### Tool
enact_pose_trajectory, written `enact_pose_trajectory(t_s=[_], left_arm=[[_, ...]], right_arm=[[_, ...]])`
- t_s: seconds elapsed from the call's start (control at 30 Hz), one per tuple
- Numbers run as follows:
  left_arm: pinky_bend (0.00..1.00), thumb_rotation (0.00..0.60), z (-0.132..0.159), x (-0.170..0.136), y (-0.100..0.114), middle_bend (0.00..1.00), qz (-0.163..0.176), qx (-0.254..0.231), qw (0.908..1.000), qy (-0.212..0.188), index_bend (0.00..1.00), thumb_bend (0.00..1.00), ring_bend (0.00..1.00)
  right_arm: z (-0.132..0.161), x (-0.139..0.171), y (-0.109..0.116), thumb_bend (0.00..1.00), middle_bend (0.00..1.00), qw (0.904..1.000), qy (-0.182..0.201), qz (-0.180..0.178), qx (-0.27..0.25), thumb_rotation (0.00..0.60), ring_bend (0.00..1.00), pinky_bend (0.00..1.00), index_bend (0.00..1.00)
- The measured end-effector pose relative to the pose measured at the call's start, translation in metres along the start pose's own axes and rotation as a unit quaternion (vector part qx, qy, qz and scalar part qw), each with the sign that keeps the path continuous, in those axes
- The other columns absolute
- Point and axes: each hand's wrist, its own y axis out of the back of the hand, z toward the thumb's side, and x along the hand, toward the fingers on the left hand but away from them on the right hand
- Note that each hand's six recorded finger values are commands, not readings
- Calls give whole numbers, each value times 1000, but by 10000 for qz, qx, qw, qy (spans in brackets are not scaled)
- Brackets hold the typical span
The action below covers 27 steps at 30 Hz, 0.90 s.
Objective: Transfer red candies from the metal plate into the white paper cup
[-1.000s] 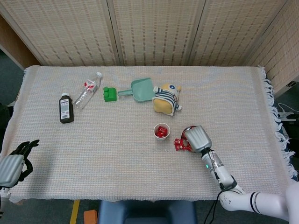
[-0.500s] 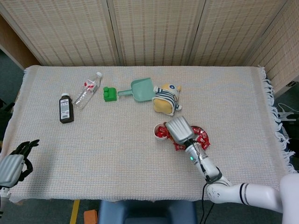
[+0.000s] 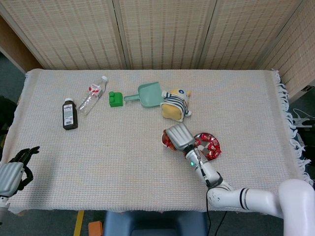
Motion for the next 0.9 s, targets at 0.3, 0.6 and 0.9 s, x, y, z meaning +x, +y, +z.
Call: enact_pose_trajectory(t_s=[0.3,0.6,0.9], left_arm=[[311,600,1,0,0,183,7,10,10000,-5,91,1000,100],[311,600,1,-1,1,185,23,7,10000,-6,92,1000,101],[311,600,2,-2,0,185,41,50,10000,-30,92,1000,101]], right_arm=[[-5,3,3,281,805,9999,-54,-37,117,600,728,1000,318],[-8,7,9,281,805,9998,-60,-125,134,600,728,1000,279],[-27,36,17,281,805,9989,14,-451,124,600,728,1000,386]])
